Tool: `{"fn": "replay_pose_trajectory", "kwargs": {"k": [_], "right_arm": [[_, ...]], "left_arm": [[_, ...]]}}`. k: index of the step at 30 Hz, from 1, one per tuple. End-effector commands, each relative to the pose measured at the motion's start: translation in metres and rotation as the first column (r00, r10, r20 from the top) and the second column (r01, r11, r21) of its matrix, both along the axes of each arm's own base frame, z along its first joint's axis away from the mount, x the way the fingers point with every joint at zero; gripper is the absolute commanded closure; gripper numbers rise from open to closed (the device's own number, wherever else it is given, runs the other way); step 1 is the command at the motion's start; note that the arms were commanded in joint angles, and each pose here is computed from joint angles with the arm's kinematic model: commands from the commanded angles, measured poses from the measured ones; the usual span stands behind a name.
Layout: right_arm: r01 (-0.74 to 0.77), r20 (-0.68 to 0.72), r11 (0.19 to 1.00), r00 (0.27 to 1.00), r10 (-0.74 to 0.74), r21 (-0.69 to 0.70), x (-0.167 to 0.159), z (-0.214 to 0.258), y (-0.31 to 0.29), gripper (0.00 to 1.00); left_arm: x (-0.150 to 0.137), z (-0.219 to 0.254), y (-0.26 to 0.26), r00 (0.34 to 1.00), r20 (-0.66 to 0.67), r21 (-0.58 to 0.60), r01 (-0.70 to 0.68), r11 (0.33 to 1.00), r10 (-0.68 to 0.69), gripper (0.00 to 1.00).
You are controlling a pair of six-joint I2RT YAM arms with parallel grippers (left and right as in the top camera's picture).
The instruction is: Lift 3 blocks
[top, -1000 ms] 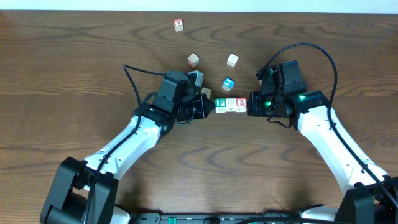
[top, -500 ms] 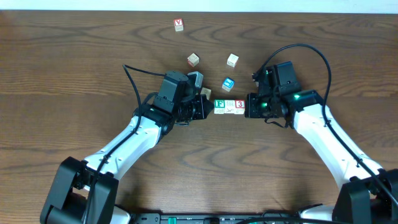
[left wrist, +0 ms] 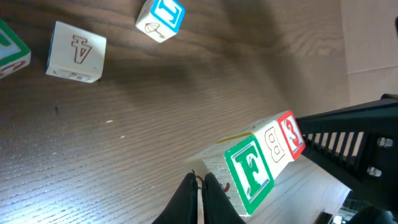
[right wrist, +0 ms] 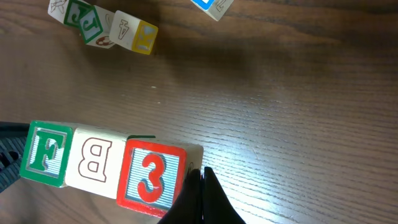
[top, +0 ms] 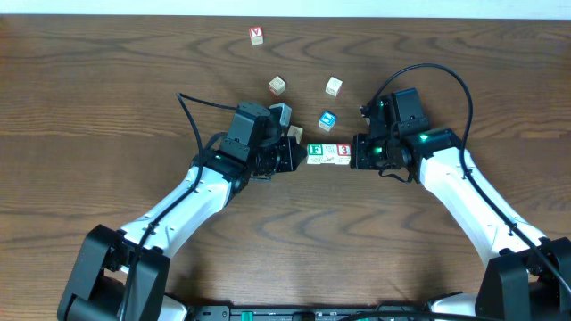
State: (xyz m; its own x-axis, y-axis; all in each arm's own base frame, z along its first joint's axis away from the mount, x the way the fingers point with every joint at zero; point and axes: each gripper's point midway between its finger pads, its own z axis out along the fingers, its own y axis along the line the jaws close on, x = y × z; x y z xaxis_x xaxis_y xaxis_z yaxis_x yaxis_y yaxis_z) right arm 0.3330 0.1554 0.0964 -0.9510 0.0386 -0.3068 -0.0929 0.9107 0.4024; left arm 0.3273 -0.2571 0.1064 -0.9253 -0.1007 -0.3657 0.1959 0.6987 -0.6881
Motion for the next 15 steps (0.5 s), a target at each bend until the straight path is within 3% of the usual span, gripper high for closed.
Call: {"fn": "replay_pose_trajectory", "kwargs": {"k": [1,15], "right_arm": [[-0.096,0.002,0.988,0.995,0.097,0.121,-0.0074,0.0168,0.036,0.99],[-0.096,0.002,0.988,0.995,0.096,0.12,-0.0073,0.0167,0.036,0.99]], "left_arm": [[-0.0155,0.0057,-0.0157,0.997,0.004,-0.023,0.079,0.997,-0.079,0.93],[-0.0222,0.0003,-0.0224,0.996,0.014,0.02,0.088,0.996,-0.088,0.93]]}}
